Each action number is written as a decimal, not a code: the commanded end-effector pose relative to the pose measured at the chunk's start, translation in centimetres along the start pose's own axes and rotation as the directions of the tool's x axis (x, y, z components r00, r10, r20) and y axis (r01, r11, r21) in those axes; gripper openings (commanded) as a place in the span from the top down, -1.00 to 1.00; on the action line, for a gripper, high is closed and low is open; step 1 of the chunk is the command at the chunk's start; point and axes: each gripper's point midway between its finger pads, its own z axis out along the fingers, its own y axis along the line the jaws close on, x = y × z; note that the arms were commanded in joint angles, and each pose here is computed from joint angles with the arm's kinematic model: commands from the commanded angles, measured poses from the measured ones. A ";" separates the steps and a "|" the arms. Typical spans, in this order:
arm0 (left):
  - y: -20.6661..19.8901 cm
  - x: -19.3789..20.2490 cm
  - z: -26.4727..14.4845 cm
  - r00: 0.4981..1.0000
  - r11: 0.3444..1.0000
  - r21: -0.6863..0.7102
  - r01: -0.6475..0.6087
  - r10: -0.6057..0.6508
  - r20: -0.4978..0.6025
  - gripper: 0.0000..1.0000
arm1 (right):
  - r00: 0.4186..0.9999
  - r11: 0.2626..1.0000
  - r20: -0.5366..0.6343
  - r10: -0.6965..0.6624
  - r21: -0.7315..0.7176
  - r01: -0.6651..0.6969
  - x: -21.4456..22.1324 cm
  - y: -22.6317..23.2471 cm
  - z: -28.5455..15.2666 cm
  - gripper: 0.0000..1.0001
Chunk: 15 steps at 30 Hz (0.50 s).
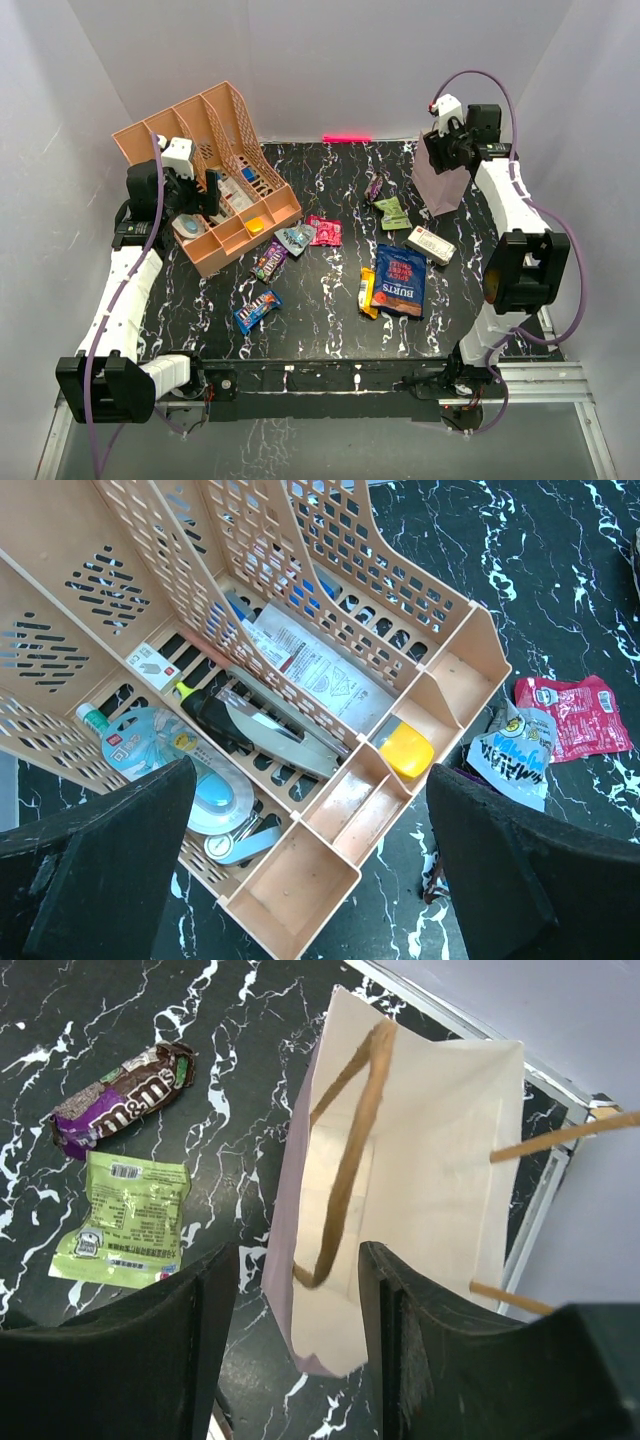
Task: Place the snacks into the paper bag
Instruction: Move the paper bag to the center of the board.
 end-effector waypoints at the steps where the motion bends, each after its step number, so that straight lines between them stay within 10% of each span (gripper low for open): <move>1: 0.1 -1.0 -0.7 0.999 1.000 -0.005 -0.020 0.020 0.048 -0.97 | 0.998 0.999 0.056 -0.028 -0.026 0.029 -2.1 -0.4 0.3 -0.03; 11: 0.0 -1.0 -0.7 0.999 1.000 0.000 -0.018 0.018 0.048 -0.97 | 1.000 0.999 0.028 -0.010 -0.039 0.011 -1.6 -0.3 0.2 0.35; 15: 0.0 -1.0 -0.8 0.999 1.000 0.001 -0.019 0.019 0.049 -0.97 | 1.000 0.999 0.001 0.020 -0.045 -0.020 -1.1 0.0 -0.4 0.80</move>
